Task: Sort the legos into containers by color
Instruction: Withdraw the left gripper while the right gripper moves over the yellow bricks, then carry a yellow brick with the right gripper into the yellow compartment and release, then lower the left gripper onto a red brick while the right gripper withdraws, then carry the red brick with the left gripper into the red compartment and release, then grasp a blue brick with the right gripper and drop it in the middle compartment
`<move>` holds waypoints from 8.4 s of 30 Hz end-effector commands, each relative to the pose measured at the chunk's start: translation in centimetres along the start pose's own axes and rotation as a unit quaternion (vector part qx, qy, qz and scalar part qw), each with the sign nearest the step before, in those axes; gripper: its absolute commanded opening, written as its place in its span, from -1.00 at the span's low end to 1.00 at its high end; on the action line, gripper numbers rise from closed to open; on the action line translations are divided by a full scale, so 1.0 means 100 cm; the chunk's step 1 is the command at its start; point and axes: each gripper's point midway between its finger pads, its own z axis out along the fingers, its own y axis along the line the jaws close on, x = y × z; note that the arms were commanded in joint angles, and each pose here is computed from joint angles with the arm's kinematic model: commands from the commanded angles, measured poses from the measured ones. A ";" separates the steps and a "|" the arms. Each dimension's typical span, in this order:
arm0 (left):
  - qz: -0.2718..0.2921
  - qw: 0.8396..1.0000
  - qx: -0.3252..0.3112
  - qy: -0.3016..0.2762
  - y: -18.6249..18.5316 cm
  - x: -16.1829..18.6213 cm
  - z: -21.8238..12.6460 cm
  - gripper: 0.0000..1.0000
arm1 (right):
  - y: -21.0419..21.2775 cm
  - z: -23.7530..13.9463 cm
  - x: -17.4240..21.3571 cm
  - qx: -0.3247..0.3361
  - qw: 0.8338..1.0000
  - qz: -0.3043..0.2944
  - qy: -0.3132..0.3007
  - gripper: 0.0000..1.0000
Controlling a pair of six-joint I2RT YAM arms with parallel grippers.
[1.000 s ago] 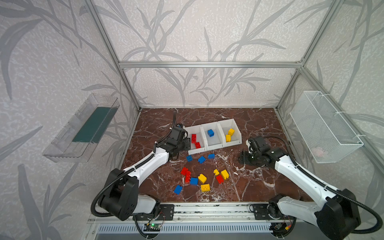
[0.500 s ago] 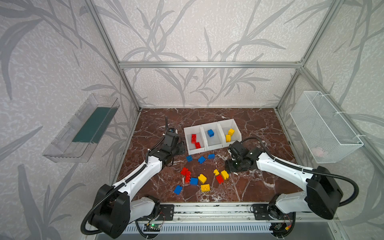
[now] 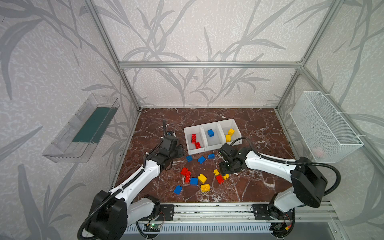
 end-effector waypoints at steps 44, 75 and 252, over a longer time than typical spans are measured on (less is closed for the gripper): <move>-0.045 0.999 0.030 -0.004 0.006 0.023 -0.017 0.25 | -0.104 -0.101 -0.220 0.058 0.981 0.074 -0.171 -0.43; -0.045 0.995 0.088 0.030 -0.009 0.049 -0.016 0.25 | -0.102 -0.111 -0.219 0.026 0.982 0.091 -0.162 0.27; -0.061 0.997 0.055 -0.012 0.006 0.019 -0.020 0.21 | 0.041 0.042 -0.116 0.076 0.995 0.042 -0.039 -0.01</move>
